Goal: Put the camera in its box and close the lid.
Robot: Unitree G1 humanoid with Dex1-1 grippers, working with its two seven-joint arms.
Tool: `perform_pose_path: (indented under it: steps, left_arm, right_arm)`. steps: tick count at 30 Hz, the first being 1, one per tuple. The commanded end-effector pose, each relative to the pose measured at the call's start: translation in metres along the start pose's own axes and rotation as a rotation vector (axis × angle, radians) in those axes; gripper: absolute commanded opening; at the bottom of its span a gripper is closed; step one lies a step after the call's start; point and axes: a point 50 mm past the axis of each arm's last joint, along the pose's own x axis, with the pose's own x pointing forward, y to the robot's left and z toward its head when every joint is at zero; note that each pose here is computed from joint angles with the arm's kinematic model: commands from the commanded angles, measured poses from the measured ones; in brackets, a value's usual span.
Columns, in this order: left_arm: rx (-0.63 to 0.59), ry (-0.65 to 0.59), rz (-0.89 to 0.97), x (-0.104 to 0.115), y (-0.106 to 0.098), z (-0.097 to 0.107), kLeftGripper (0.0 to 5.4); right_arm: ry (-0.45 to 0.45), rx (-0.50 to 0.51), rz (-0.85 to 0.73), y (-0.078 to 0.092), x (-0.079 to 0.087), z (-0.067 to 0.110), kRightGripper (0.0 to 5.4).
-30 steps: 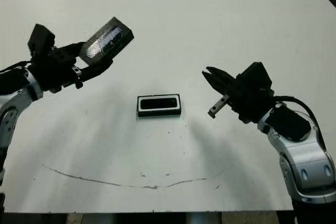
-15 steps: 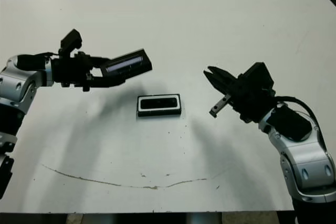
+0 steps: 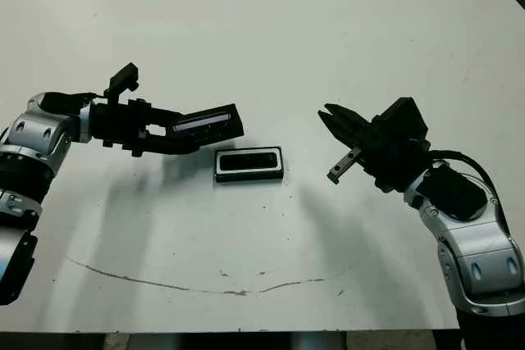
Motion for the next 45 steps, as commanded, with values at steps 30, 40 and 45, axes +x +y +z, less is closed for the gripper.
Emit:
perform_pose_path:
  steps: [30, 40, 45]
  left_arm:
    - [-0.075, 0.145, -0.221, 0.039, -0.030, -0.050, 2.77]
    - [-0.043, 0.161, -0.225, 0.042, -0.033, -0.047, 2.77]
    - [-0.011, 0.227, -0.199, 0.047, -0.033, -0.050, 2.77]
  right_arm:
    - [0.038, 0.017, 0.001, 0.001, -0.003, -0.003, 0.00]
    - [0.042, 0.017, 0.004, 0.002, -0.003, -0.003, 0.00]
    - [0.041, 0.013, 0.004, 0.001, -0.003, -0.003, 0.00]
